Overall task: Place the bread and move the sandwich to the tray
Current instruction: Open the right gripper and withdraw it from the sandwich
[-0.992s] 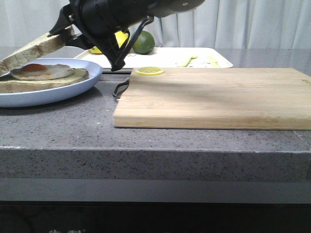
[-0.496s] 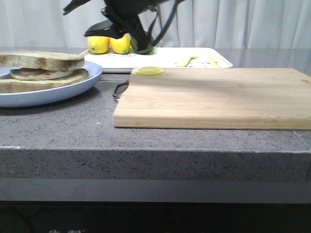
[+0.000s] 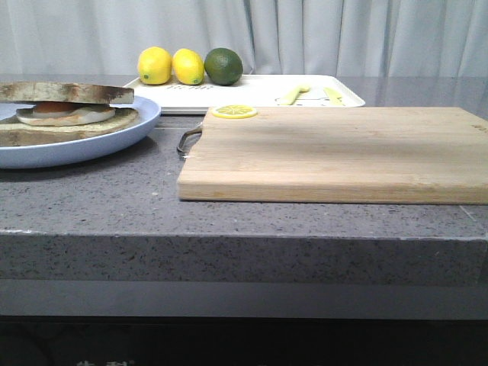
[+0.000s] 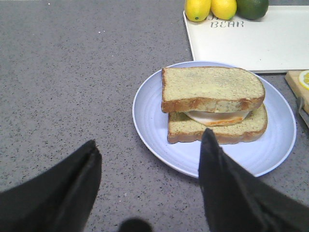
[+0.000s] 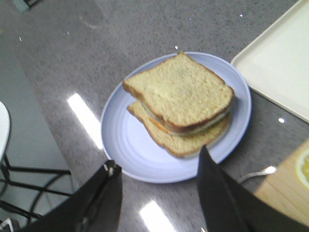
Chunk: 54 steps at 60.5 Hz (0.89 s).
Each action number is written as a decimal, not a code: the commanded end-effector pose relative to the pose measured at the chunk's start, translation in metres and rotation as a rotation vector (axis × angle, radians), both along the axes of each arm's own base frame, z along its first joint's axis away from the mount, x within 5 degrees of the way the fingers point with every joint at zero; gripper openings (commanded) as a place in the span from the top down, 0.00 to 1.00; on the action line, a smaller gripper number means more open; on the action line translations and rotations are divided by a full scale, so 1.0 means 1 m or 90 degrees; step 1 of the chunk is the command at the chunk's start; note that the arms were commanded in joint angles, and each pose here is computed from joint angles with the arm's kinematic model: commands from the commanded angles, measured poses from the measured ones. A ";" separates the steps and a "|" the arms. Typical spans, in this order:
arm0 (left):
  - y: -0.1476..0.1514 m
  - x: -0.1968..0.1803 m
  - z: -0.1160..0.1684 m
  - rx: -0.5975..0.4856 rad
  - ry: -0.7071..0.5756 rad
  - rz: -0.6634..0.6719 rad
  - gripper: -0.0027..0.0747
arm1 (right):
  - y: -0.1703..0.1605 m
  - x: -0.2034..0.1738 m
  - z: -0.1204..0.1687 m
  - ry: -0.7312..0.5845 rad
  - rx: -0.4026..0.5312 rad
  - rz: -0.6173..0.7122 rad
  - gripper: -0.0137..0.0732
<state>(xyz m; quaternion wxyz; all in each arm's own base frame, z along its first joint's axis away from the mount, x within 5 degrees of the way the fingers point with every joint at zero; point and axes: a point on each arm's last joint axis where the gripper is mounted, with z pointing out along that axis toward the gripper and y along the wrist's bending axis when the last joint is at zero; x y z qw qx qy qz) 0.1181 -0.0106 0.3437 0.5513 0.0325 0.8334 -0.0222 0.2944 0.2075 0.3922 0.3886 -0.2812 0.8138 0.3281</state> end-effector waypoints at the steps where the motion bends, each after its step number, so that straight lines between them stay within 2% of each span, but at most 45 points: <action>1: -0.001 0.003 0.016 -0.009 -0.063 -0.004 0.40 | -0.025 -0.026 0.036 -0.065 -0.052 -0.030 0.40; 5: -0.001 0.003 0.016 -0.009 -0.063 -0.004 0.40 | -0.042 -0.038 0.043 -0.069 -0.118 -0.063 0.40; 12: -0.001 0.003 0.016 -0.009 -0.063 -0.004 0.40 | -0.066 -0.063 0.049 -0.083 -0.171 -0.111 0.40; 28: -0.001 0.003 0.016 -0.009 -0.063 -0.004 0.40 | -0.105 -0.131 0.033 -0.162 -0.115 -0.144 0.40; 38: -0.001 0.003 0.016 -0.009 -0.063 -0.004 0.40 | -0.126 -0.166 0.010 -0.209 -0.081 -0.165 0.40; 54: -0.001 0.003 0.016 -0.009 -0.062 -0.004 0.40 | -0.142 -0.196 -0.011 -0.226 -0.067 -0.170 0.40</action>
